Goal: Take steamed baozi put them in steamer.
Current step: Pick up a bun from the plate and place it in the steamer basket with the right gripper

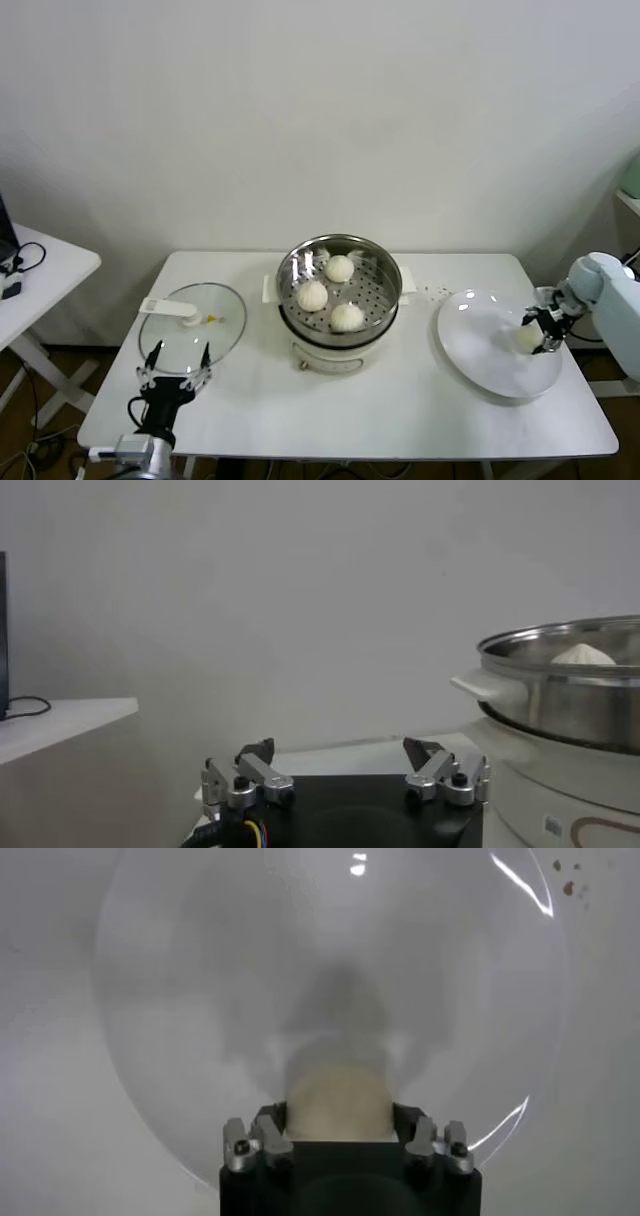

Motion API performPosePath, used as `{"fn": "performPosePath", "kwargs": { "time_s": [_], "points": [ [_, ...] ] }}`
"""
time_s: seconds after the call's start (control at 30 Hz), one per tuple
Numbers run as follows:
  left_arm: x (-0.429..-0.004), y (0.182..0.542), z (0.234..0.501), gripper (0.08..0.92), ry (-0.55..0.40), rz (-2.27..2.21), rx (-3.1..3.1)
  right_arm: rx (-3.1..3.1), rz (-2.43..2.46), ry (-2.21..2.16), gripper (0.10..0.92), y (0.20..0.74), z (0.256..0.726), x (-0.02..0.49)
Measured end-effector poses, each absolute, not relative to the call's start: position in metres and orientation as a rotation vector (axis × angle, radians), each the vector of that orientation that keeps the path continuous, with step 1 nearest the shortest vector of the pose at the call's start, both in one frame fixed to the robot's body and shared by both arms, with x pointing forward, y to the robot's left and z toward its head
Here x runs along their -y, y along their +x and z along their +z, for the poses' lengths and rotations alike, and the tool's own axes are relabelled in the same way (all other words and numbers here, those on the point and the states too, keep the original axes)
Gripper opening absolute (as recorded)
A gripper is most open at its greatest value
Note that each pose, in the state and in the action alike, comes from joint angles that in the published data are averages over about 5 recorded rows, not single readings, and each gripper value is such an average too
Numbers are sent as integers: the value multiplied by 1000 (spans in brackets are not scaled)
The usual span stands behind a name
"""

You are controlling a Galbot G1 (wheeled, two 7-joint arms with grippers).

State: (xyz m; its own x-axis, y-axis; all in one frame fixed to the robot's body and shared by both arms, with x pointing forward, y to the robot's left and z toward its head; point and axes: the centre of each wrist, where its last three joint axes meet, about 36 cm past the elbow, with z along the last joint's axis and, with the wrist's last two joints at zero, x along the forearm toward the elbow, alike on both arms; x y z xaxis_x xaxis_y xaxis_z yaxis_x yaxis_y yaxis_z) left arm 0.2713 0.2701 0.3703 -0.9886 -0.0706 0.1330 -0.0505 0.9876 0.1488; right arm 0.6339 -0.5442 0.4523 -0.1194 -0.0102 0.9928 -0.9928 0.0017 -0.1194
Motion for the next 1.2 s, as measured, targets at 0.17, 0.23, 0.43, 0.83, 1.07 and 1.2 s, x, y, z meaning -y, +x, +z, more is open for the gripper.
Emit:
{"fn": "performPosePath", "kwargs": {
  "time_s": [0.17, 0.23, 0.43, 0.83, 1.07, 1.2],
  "points": [
    [-270, 272, 371, 823, 93, -218, 2996, 1317, 1287, 1154, 679, 635, 459, 545],
    [-270, 272, 371, 823, 94, -217, 2998, 1328, 1285, 1152, 679, 637, 465, 545],
    [-267, 272, 374, 823, 88, -212, 3006, 1394, 1278, 1150, 679, 649, 498, 536],
    [-259, 270, 381, 823, 72, -180, 3019, 1558, 1260, 1231, 679, 704, 608, 451],
    [-252, 271, 387, 823, 50, -170, 3032, 1591, 1245, 1295, 679, 724, 662, 385],
    [-248, 274, 388, 823, 35, -168, 3036, 1583, 1232, 1333, 682, 730, 675, 346]
  ]
}}
